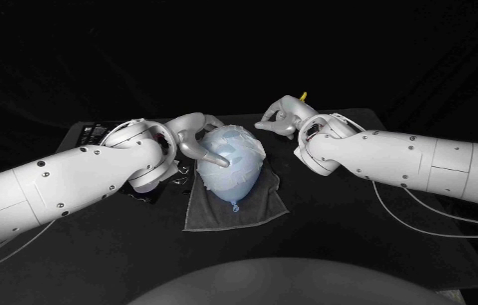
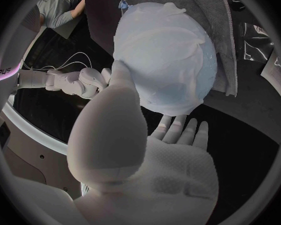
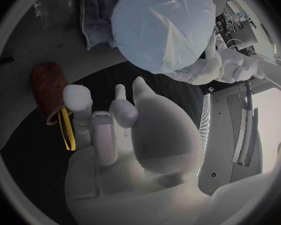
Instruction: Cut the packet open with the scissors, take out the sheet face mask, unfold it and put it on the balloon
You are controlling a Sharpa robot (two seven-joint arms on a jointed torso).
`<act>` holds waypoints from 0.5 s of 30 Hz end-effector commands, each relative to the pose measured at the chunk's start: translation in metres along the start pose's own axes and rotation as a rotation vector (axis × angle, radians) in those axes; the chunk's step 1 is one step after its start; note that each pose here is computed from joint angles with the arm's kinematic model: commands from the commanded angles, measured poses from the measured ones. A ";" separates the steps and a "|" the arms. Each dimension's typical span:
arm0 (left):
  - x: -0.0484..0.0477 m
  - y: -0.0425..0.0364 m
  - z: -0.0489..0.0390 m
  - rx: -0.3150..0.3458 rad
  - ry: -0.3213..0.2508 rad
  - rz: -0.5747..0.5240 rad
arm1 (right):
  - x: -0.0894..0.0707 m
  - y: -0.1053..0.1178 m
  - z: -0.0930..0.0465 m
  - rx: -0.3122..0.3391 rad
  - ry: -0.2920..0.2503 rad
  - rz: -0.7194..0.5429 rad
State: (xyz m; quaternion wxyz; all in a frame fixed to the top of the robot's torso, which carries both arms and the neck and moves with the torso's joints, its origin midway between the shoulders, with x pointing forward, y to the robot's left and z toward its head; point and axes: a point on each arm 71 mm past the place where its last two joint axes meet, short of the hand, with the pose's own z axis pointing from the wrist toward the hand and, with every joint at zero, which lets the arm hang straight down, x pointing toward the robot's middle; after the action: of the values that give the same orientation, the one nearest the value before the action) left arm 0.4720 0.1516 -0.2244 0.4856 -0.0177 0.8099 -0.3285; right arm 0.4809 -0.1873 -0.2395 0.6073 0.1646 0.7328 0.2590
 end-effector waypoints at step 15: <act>0.0025 0.0027 -0.0007 -0.010 0.023 -0.002 | 0.007 -0.004 -0.029 -0.029 0.140 0.124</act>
State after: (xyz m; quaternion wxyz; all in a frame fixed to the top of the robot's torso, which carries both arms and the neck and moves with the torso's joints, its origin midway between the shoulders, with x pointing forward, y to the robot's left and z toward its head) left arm 0.4724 0.1536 -0.2247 0.4857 -0.0195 0.8104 -0.3271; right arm 0.4523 -0.1949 -0.2412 0.5568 0.1887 0.7464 0.3118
